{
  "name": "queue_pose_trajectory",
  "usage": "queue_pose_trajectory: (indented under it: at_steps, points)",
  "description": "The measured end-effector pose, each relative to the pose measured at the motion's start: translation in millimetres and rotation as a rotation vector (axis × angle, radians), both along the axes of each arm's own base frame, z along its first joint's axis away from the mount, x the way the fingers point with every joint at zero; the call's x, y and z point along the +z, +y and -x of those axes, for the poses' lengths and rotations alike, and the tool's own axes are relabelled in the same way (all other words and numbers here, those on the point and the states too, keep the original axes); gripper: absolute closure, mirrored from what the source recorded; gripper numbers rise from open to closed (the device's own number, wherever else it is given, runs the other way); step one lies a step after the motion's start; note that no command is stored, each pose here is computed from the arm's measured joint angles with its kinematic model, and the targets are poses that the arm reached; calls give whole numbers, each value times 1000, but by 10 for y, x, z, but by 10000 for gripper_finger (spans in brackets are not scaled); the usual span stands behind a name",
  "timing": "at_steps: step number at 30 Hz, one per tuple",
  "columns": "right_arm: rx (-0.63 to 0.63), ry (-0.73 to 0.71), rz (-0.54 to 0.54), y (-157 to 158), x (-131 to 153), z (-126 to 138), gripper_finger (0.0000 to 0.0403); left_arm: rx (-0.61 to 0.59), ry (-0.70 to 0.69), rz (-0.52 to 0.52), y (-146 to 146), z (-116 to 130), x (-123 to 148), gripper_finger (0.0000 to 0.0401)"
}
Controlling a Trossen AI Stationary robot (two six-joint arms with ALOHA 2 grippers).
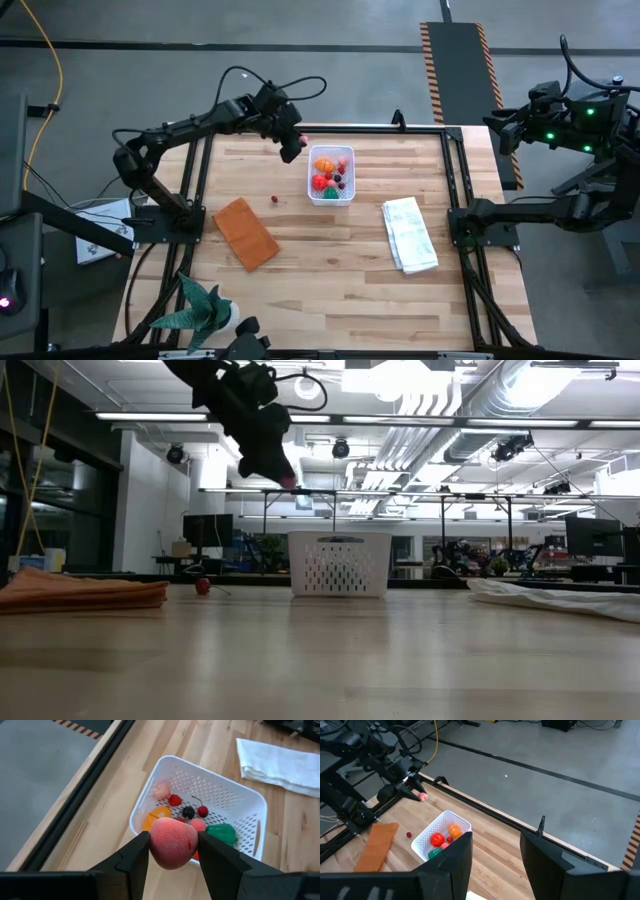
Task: Pick and placing Produce into tupperware
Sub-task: Put the pink peach into the white bin
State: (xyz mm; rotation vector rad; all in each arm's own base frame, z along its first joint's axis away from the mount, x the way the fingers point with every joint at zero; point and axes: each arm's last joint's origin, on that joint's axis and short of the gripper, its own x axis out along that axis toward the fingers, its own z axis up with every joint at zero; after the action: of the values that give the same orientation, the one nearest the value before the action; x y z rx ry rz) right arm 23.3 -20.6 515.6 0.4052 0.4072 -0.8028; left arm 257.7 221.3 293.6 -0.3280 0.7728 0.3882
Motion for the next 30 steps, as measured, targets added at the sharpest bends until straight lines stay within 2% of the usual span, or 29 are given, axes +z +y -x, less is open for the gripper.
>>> queue_pose_trajectory:
  at_steps: [6,11,20,30]
  points:
    - [-2,-2,-2,0,0,0,245,-31,-68,-4,-54,-94,-81,249]
    - [-4,-5,-4,0,0,0,245,-76,-96,-36,-174,-265,-153,249]
    - [-4,-4,-5,-3,0,-4,245,-132,-12,-1,-295,-535,-479,249]
    - [-4,-4,-5,-3,0,-4,245,-93,64,28,-271,-630,-732,249]
